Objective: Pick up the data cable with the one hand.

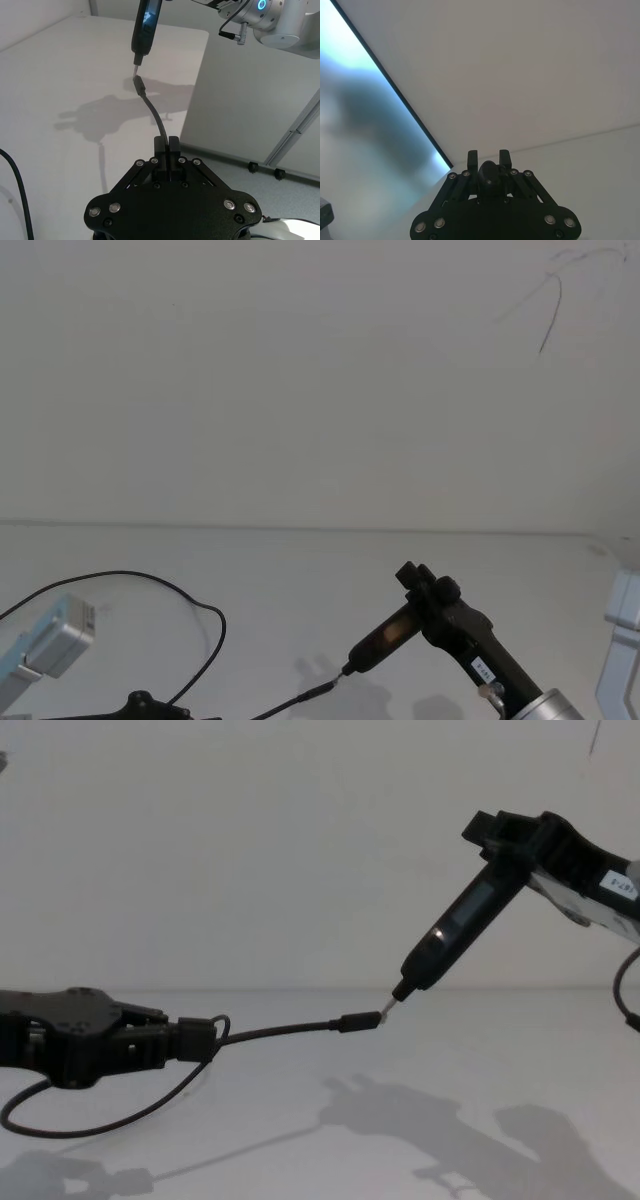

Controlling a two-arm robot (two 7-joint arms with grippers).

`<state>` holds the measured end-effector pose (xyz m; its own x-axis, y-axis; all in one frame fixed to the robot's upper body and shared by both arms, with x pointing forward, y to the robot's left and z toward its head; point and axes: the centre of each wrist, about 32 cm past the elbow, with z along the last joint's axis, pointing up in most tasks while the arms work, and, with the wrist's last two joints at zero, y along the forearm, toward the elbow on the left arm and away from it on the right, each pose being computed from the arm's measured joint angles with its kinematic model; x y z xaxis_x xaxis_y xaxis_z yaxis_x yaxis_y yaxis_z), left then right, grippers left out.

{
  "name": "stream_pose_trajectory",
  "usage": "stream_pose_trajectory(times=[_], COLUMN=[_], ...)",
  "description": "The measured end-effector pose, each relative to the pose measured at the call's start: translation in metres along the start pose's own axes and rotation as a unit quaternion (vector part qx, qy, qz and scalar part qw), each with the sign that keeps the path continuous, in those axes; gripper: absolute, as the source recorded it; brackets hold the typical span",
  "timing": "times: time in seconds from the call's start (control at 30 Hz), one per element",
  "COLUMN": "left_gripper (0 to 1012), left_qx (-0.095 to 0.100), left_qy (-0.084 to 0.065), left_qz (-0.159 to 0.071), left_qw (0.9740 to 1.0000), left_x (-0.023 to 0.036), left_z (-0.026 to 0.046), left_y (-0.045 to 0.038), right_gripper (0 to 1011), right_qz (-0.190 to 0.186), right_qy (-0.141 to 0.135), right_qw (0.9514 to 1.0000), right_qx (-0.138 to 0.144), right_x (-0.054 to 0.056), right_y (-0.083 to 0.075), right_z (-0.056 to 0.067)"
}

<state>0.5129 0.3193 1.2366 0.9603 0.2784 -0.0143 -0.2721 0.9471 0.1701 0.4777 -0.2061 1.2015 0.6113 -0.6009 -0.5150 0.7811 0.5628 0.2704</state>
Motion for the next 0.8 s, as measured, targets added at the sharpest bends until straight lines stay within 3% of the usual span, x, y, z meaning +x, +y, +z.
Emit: stream_pose_trajectory(times=[0.8], left_gripper=[42], left_qx=[0.000], left_qy=[0.000], left_qz=[0.000], left_qw=[1.0000], left_x=[0.0000], left_z=[0.0000], left_y=[0.0000], right_gripper=[251], right_qz=[0.001], right_qy=[0.005], right_qw=[0.9999], right_qx=[-0.016], right_x=[0.0000], right_y=[-0.0048], right_z=[0.0021])
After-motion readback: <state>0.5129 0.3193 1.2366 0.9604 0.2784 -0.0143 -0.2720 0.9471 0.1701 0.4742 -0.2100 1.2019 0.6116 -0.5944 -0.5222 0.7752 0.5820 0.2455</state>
